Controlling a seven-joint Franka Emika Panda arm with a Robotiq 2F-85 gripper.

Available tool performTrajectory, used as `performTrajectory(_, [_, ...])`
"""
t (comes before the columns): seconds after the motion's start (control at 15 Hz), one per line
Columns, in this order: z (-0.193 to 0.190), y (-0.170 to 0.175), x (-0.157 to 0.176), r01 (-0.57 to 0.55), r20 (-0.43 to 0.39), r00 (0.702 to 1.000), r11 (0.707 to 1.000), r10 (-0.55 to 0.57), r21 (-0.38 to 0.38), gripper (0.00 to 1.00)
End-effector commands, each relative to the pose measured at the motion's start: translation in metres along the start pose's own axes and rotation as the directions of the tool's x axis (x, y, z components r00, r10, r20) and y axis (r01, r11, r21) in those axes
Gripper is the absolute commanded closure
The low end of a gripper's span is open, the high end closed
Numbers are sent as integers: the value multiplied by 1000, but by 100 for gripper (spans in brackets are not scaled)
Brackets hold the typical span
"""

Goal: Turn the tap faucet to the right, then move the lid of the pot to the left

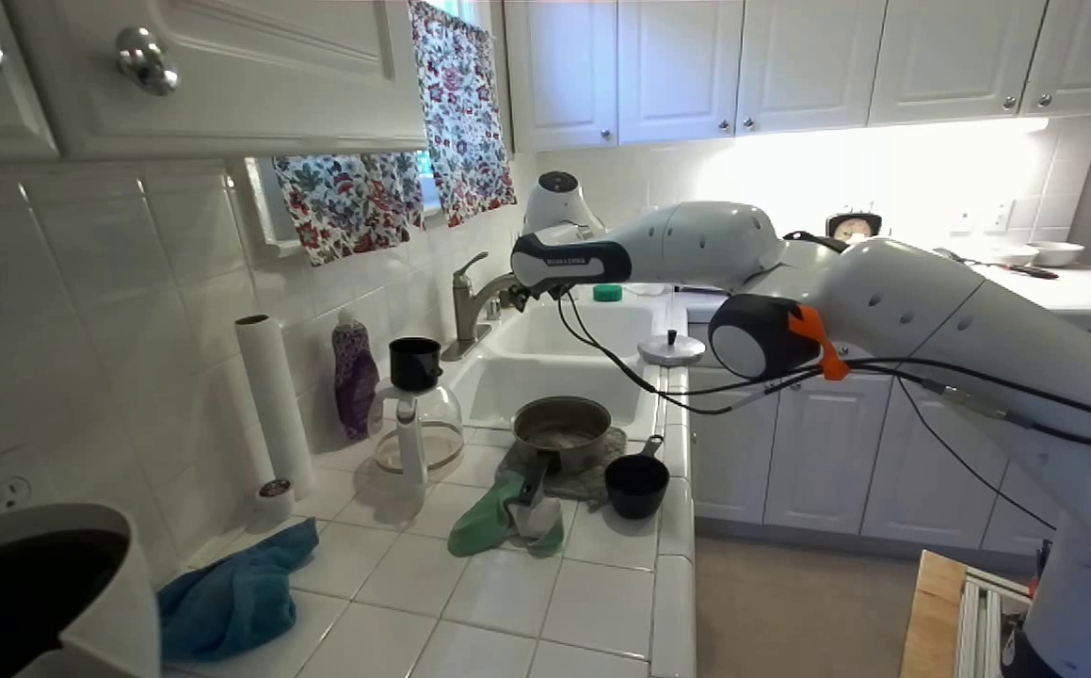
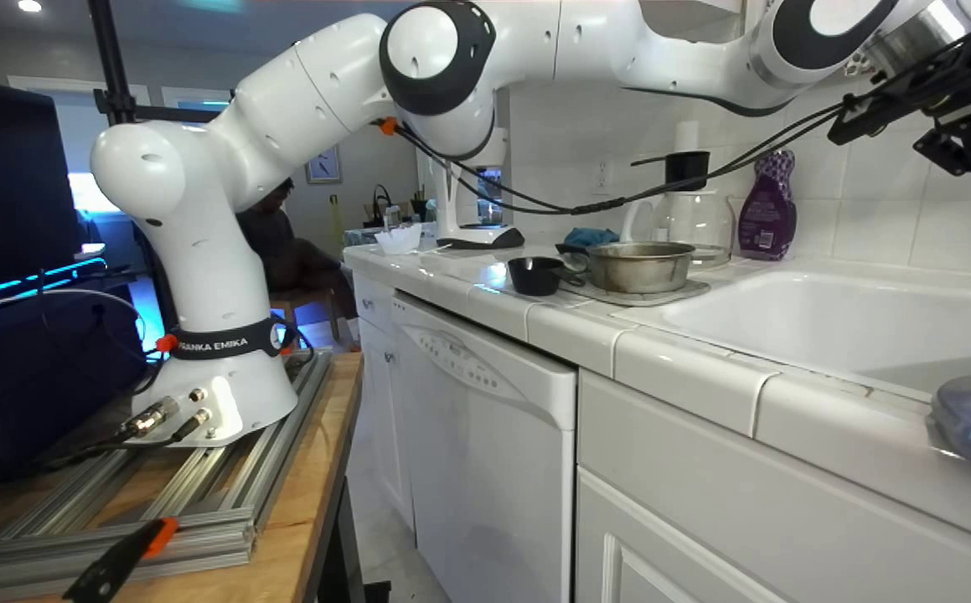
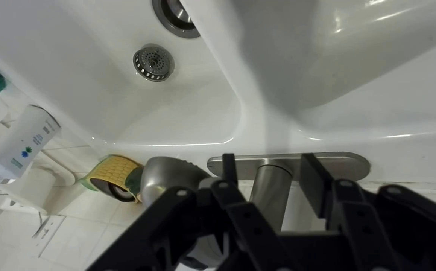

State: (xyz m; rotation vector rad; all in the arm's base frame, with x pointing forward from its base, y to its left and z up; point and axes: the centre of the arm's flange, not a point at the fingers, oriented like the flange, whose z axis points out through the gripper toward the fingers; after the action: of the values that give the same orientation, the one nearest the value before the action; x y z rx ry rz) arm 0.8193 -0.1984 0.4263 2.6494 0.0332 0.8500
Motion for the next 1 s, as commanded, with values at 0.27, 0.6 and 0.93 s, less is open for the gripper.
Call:
performTrajectory(0.27, [-2, 10, 15, -12, -110, 994, 1000, 11, -15, 100])
performTrajectory(0.6, [-5, 7, 6, -6, -78, 997, 1000, 4, -23, 99])
performTrajectory(0.93, [-5, 22, 6, -41, -99, 995, 993, 30, -110, 100])
